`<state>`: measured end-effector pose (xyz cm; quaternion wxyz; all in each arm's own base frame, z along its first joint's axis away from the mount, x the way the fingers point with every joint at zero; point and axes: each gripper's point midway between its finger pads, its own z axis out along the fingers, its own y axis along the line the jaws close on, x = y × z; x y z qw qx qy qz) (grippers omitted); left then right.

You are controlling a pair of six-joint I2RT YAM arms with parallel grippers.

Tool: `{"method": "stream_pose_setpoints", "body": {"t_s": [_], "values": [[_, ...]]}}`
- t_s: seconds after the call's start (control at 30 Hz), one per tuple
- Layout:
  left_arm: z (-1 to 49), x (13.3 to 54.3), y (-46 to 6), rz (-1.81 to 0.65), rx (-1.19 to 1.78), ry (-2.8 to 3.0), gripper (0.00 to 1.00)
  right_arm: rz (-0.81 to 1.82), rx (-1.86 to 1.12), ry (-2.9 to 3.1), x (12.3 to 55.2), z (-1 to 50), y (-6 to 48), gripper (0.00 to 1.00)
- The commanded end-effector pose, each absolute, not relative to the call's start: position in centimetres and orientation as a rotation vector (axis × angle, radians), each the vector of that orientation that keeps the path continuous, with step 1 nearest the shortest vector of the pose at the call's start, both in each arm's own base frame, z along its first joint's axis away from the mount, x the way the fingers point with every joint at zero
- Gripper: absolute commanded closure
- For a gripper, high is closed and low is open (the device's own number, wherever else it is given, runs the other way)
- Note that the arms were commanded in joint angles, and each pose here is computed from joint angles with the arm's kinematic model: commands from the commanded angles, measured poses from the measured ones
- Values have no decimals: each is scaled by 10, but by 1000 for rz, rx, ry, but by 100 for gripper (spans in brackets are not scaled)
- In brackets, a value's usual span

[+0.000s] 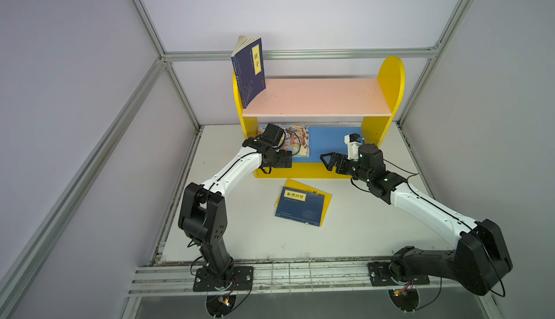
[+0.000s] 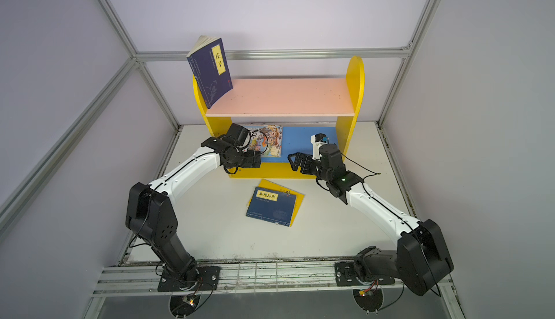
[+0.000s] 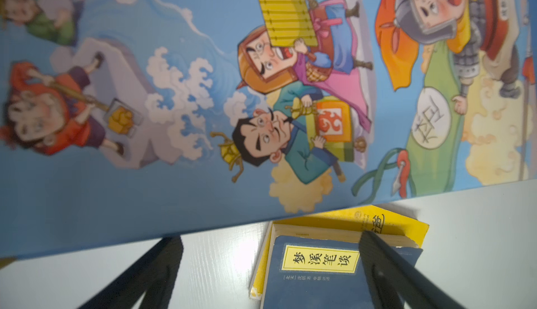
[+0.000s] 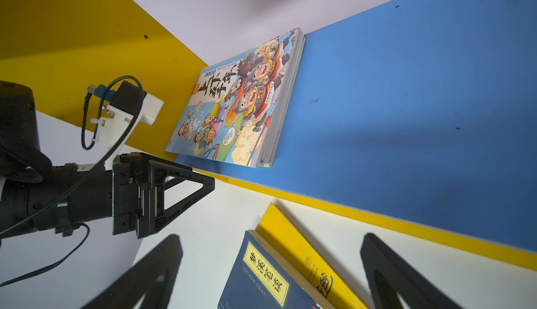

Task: Stacking books/files
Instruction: Touch the book on the bookshelf.

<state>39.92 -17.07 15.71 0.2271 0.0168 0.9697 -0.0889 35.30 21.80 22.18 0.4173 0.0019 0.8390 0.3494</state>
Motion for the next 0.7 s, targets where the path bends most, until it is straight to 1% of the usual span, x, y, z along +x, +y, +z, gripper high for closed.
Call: {"method": "stream_pose_setpoints", "body": {"t_s": [0.0, 0.3, 0.67], "values": [[166, 414, -172, -234, 45, 2610, 1, 888, 3, 2069, 357, 230, 220, 0], [174, 420, -174, -227, 40, 2570, 1, 889, 2, 2070, 357, 229, 221, 0], [176, 416, -171, -209, 29, 2563, 1, 917, -32, 2090, 357, 224, 228, 0]]}}
